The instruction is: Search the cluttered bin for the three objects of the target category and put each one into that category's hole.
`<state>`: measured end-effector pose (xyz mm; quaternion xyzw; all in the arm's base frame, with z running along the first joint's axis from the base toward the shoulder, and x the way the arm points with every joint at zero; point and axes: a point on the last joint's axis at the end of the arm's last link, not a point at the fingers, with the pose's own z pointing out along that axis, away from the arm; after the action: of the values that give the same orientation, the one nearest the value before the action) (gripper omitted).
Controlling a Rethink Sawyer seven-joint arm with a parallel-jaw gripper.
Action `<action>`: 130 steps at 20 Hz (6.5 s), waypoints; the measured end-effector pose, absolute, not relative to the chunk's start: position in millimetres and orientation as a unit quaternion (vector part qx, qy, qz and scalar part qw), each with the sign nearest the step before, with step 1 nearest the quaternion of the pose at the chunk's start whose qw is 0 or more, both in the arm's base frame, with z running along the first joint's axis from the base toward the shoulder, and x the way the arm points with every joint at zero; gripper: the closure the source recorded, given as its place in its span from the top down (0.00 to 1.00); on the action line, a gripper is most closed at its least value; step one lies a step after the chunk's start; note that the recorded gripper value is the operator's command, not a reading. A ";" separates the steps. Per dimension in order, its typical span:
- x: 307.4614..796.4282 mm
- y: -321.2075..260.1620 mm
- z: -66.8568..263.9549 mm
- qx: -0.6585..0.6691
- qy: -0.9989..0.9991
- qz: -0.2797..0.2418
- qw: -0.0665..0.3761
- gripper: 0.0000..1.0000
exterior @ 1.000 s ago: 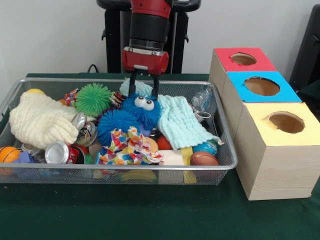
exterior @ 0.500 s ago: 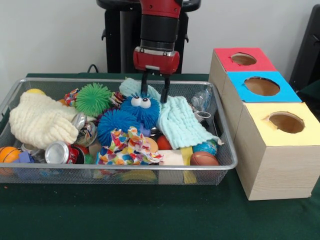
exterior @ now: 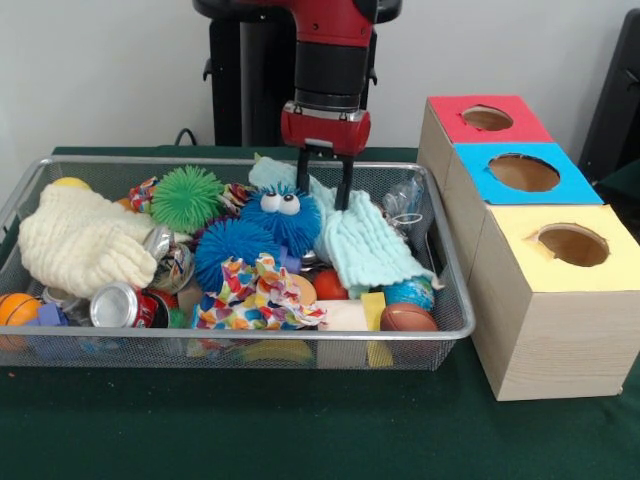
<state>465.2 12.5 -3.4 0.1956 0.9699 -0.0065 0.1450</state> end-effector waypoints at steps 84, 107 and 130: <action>594.4 159.0 159.5 0.139 0.976 0.004 0.166 1.00; 587.9 124.3 151.3 0.162 0.973 -0.027 0.159 1.00; 474.1 102.7 53.8 0.391 0.895 -0.115 0.181 1.00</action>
<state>474.1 102.7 53.8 0.3914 0.8949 -0.1150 0.1809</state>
